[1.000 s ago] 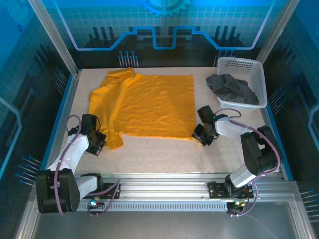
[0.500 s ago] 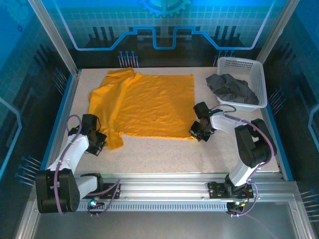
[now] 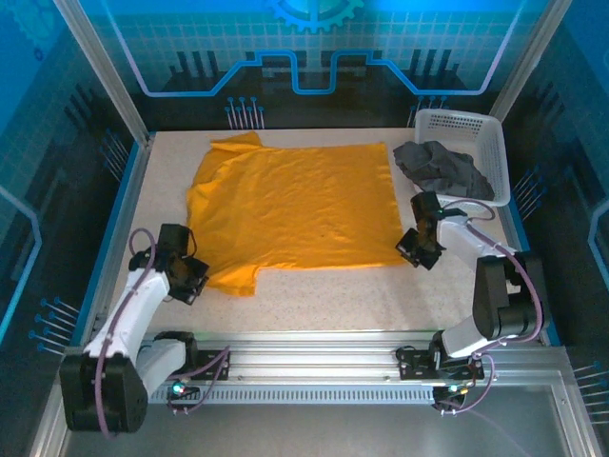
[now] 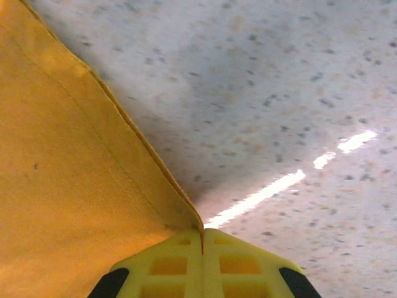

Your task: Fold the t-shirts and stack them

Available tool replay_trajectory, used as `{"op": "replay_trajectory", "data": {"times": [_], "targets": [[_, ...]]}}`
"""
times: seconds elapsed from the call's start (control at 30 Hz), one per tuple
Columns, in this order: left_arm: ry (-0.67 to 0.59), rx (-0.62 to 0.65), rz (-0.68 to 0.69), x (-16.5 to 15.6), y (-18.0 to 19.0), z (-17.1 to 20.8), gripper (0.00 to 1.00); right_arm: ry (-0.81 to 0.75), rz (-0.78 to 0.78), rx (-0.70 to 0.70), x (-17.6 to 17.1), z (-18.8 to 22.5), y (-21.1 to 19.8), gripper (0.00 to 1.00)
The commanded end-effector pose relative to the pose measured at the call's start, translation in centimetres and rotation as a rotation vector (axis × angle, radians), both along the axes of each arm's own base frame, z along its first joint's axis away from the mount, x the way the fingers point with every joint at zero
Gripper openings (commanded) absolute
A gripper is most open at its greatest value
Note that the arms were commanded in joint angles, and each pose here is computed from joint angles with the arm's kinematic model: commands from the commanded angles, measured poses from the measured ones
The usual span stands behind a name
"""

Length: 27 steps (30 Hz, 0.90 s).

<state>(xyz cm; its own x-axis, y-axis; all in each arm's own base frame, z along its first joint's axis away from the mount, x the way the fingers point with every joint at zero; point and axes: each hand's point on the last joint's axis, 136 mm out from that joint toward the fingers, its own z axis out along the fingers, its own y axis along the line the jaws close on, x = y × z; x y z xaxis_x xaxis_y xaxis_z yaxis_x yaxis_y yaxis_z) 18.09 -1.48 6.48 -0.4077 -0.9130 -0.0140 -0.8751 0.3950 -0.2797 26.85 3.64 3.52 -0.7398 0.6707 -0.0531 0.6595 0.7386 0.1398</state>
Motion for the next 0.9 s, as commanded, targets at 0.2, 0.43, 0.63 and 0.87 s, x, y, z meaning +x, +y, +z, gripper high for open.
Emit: {"op": "replay_trajectory", "data": {"times": [0.2, 0.43, 0.63, 0.87], "targets": [[0.157, -0.135, 0.047, -8.3, -3.6, -1.8, 0.00, 0.078, 0.096, -0.037, -3.6, 0.0, -0.9, 0.00], [0.034, -0.107, -0.018, -6.1, -3.7, 0.2, 0.00, 0.041, 0.105, -0.059, -4.6, 1.5, -1.3, 0.00], [-0.136, -0.153, -0.100, -0.7, -5.5, 3.0, 0.00, 0.019, 0.113, -0.068, -3.4, 2.4, -1.3, 0.00], [-0.173, -0.178, -0.162, 2.8, -6.9, 5.1, 0.00, -0.024, 0.067, -0.119, -1.8, 4.3, -3.9, 0.00]]}}
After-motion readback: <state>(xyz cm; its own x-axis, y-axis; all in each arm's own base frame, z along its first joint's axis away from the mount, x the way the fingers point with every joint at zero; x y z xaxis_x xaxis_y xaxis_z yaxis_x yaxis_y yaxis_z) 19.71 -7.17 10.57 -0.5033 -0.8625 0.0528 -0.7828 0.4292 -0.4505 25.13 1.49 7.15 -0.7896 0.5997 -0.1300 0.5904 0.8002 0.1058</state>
